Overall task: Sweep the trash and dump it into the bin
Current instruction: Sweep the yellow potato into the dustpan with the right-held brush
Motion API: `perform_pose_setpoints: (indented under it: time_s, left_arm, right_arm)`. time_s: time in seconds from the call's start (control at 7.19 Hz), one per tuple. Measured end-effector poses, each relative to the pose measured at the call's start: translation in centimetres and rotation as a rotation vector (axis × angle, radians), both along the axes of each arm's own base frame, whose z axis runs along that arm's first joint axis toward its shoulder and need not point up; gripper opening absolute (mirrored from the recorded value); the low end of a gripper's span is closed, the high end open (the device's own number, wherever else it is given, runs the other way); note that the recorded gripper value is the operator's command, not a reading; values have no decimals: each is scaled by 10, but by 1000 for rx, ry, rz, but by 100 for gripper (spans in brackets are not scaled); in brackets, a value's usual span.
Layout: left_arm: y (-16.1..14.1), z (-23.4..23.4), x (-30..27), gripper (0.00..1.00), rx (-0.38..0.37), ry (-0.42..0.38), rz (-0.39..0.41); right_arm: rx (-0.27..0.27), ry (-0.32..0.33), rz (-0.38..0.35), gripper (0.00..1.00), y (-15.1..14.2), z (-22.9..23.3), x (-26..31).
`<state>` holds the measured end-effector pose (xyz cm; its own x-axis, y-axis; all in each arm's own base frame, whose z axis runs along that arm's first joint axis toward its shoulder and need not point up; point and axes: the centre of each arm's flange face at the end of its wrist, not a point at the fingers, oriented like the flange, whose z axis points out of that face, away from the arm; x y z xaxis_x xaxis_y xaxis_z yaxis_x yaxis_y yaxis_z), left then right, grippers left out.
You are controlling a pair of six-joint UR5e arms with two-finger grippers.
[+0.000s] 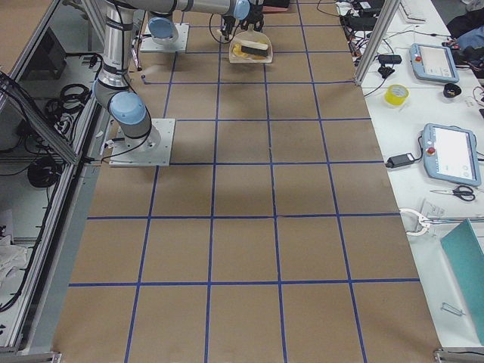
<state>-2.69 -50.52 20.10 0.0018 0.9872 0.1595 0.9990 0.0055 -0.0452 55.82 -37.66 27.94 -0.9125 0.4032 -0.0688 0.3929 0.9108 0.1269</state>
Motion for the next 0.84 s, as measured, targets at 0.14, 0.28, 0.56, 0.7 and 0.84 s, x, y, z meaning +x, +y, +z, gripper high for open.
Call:
perform_pose_setpoints:
  time_s: [0.14,0.28,0.56,0.7,0.84]
  left_arm:
    - [-1,0,8,3,-3,27,20]
    - [-1,-1,16,2,-7,55,38]
    - [-2,-1,23,0,-13,93,57]
    - [-3,0,31,0,-21,127,83]
    - [-4,-1,47,0,-31,183,128]
  right_arm:
    - [12,17,-4,0,-1,10,-2]
    - [22,52,-7,0,-5,20,-8]
    - [22,132,11,0,-27,38,-41]
    - [28,146,37,0,-48,49,-72]
    - [37,146,63,0,-75,62,-110]
